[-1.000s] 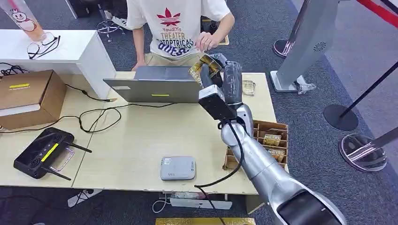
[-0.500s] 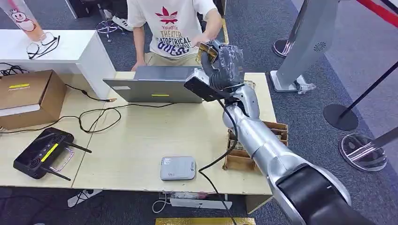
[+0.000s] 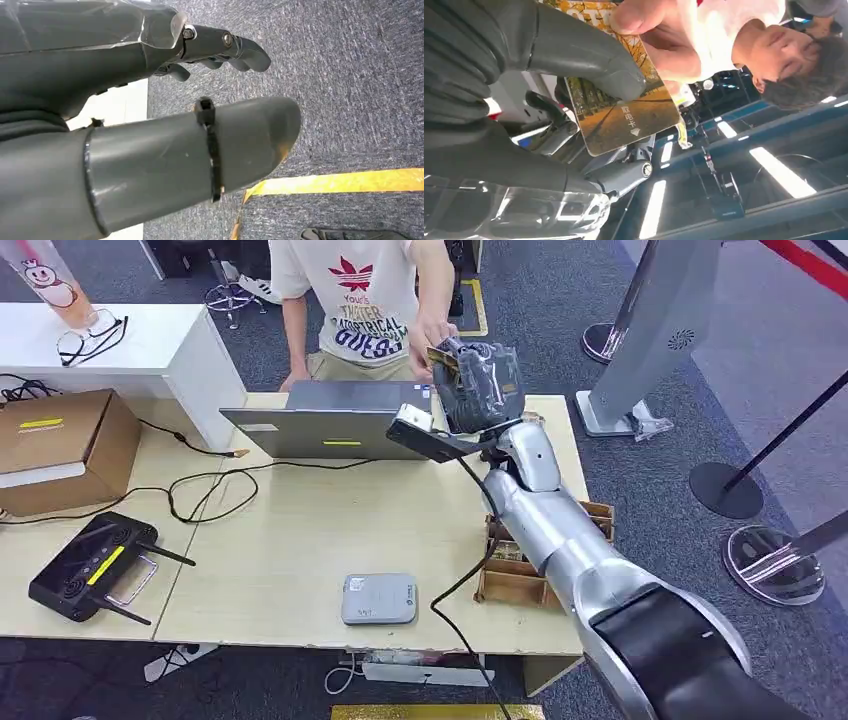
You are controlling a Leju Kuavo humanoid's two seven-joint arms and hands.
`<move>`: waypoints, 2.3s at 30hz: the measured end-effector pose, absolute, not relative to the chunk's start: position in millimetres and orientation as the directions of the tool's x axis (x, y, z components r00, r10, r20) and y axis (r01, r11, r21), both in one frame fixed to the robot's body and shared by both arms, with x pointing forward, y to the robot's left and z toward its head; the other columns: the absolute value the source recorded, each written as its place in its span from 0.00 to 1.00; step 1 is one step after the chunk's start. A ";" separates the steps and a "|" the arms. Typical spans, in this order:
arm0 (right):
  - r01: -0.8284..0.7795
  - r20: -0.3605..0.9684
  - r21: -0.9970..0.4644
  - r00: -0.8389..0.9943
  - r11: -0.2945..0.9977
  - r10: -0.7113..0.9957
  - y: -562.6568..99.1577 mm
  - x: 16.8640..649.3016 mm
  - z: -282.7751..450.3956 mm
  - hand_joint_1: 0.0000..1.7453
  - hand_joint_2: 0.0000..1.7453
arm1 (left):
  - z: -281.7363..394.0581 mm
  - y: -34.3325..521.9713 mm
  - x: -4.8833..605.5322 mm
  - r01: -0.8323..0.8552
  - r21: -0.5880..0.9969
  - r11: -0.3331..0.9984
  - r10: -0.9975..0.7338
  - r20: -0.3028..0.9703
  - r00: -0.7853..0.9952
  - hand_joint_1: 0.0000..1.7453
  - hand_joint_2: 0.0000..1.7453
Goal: Pass the card to the sensor for recognition and then transmit it.
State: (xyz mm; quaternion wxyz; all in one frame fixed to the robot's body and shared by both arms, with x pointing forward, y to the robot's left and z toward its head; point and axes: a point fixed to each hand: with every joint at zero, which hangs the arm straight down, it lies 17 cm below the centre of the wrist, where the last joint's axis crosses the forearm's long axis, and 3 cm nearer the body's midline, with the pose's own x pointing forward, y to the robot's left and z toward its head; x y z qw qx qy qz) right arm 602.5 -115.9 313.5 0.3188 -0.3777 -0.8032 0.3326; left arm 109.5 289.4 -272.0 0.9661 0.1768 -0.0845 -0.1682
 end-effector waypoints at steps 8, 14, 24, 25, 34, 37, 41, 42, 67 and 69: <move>0.396 0.256 -0.787 -0.490 0.474 0.833 -122.8 605.3 307.0 0.00 1.00 | -271.2 289.2 113.2 0.304 0.374 0.876 -0.367 0.108 0.924 0.00 0.00; 0.396 0.247 -0.794 -0.482 0.461 0.840 -125.8 606.1 303.2 0.00 1.00 | -271.2 289.3 113.5 0.304 0.375 0.876 -0.367 0.108 0.924 0.00 0.00; 0.396 0.298 -0.743 -0.527 0.540 0.796 -129.4 600.7 310.3 0.00 1.00 | -271.3 289.2 113.2 0.294 0.373 0.880 -0.356 0.111 0.928 0.00 0.00; 0.397 0.311 -0.726 -0.540 0.562 0.782 -129.2 598.6 313.2 0.00 1.00 | -271.3 289.2 113.1 0.293 0.373 0.881 -0.355 0.111 0.928 0.00 0.00; 0.398 0.455 -0.541 -0.602 0.741 0.656 -144.4 576.9 327.7 0.00 1.00 | -272.5 289.6 106.5 0.276 0.369 0.888 -0.336 0.109 0.936 0.00 0.00; 0.405 0.471 -0.502 -0.613 0.764 0.635 -152.1 565.5 327.8 0.00 1.00 | -273.3 289.8 101.7 0.266 0.366 0.892 -0.324 0.107 0.940 0.00 0.00; 0.430 0.452 -0.472 -0.631 0.770 0.630 -165.2 548.3 333.3 0.00 1.00 | -274.1 290.6 96.3 0.254 0.367 0.895 -0.312 0.109 0.944 0.00 0.00; 0.438 0.444 -0.469 -0.634 0.767 0.633 -169.0 543.5 334.4 0.00 1.00 | -274.2 290.9 95.2 0.251 0.368 0.895 -0.310 0.110 0.944 0.00 0.00; 0.344 0.399 -0.678 -0.571 0.650 0.718 -174.9 481.2 207.7 0.54 1.00 | -275.0 295.4 85.2 0.215 0.381 0.899 -0.274 0.108 0.956 0.00 0.00; 0.331 0.404 -0.689 -0.563 0.645 0.721 -174.4 481.0 199.1 0.54 1.00 | -275.1 295.8 84.2 0.211 0.381 0.900 -0.270 0.107 0.957 0.00 0.00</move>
